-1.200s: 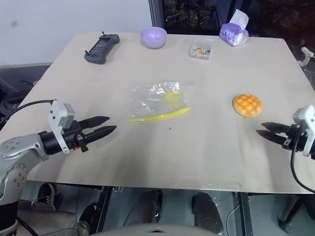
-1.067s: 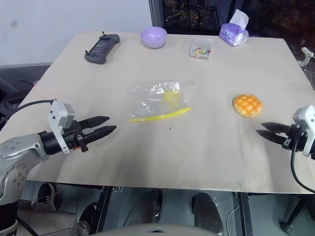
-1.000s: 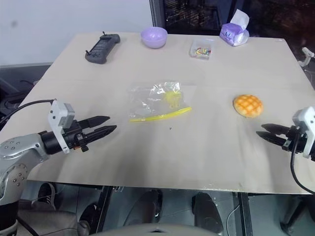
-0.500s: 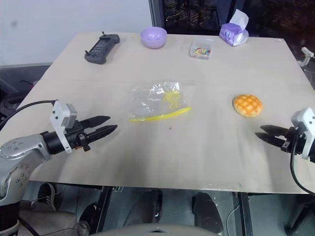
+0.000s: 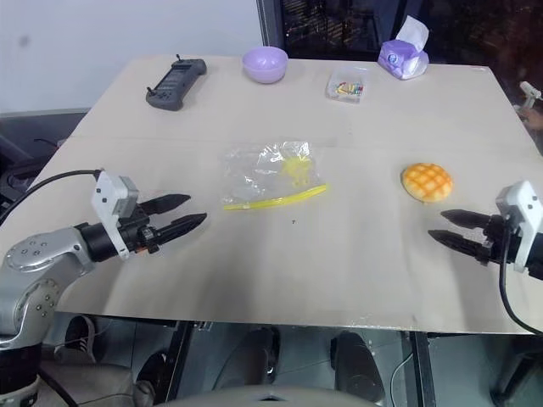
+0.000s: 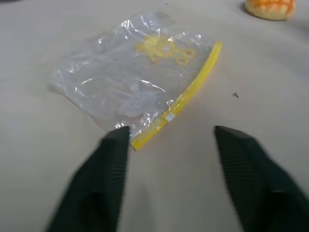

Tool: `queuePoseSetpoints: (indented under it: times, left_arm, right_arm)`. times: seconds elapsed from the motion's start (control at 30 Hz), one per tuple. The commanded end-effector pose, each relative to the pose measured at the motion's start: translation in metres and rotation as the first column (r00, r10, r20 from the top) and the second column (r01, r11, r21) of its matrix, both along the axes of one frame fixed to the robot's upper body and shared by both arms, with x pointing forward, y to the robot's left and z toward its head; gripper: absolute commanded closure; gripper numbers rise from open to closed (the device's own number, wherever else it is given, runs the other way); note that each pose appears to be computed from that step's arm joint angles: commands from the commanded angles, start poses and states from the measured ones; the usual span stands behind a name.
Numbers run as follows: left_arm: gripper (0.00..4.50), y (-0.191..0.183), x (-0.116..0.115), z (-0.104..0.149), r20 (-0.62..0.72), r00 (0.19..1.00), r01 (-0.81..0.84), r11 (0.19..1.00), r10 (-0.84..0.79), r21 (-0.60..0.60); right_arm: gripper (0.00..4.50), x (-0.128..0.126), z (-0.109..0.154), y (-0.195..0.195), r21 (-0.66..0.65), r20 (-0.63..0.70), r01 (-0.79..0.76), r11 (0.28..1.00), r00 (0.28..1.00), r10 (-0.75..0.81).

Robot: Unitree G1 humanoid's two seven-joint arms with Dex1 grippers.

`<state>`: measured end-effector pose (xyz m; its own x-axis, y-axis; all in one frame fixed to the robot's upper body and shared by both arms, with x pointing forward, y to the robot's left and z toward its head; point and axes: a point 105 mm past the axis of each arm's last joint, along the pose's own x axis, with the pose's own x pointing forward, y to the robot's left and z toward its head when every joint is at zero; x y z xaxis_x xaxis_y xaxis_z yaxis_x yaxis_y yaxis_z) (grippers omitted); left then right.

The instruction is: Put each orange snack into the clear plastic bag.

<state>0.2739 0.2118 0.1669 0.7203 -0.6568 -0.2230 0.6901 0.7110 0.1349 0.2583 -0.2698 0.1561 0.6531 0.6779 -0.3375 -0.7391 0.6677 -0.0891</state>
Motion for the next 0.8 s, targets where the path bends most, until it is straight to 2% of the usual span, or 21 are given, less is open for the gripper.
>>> queuePoseSetpoints:
  times: [0.03, 0.13, 0.23, 0.27, 0.4, 0.43, 0.47, 0.5, 0.53, 0.57, 0.8]
  left_arm:
    - [0.00, 0.003, 0.007, 0.009, 0.065, 0.998, -0.022, 0.999, 0.020, 0.025]
    - [0.00, 0.010, 0.018, 0.014, 0.131, 0.989, -0.077, 0.995, 0.068, 0.062]
    - [0.00, 0.022, 0.038, 0.011, 0.275, 0.958, -0.153, 0.954, 0.079, 0.258]
    - [0.00, 0.024, 0.043, 0.011, 0.303, 0.950, -0.167, 0.946, 0.078, 0.279]
    - [0.00, 0.024, 0.058, 0.012, 0.314, 0.941, -0.201, 0.955, 0.127, 0.218]
    - [0.00, 0.020, 0.063, 0.013, 0.250, 0.952, -0.208, 0.973, 0.178, 0.098]
    - [0.00, 0.019, 0.071, 0.006, 0.111, 0.958, -0.256, 0.964, 0.264, -0.075]
    - [0.00, 0.014, 0.078, -0.007, -0.043, 0.952, -0.306, 0.935, 0.304, -0.178]
    - [0.00, 0.007, 0.081, -0.021, -0.167, 0.938, -0.336, 0.917, 0.305, -0.214]
    - [0.00, 0.000, 0.082, -0.028, -0.216, 0.930, -0.342, 0.913, 0.296, -0.221]
    - [0.00, -0.020, 0.092, -0.035, -0.435, 0.864, -0.417, 0.842, 0.251, -0.342]
  right_arm:
    - [0.05, -0.001, 0.015, 0.002, 0.003, 0.049, -0.009, 1.000, 0.999, 0.009]
    - [0.05, -0.002, 0.017, 0.006, 0.017, 0.044, -0.023, 1.000, 0.999, 0.022]
    - [0.05, -0.003, 0.024, 0.018, 0.062, 0.053, -0.069, 0.996, 0.996, 0.066]
    - [0.05, -0.004, 0.026, 0.021, 0.079, 0.056, -0.083, 0.993, 0.995, 0.079]
    - [0.05, -0.004, 0.032, 0.029, 0.114, 0.071, -0.104, 0.988, 0.993, 0.097]
    - [0.05, -0.003, 0.034, 0.032, 0.117, 0.078, -0.114, 0.987, 0.991, 0.105]
    - [0.05, -0.003, 0.036, 0.036, 0.120, 0.087, -0.122, 0.985, 0.990, 0.112]
    - [0.05, -0.003, 0.036, 0.038, 0.121, 0.091, -0.126, 0.985, 0.989, 0.116]
    - [0.05, -0.002, 0.035, 0.039, 0.119, 0.091, -0.127, 0.985, 0.989, 0.117]
    - [0.05, -0.002, 0.034, 0.039, 0.117, 0.089, -0.125, 0.985, 0.989, 0.115]
    - [0.05, -0.002, 0.033, 0.036, 0.109, 0.095, -0.110, 0.988, 0.990, 0.099]
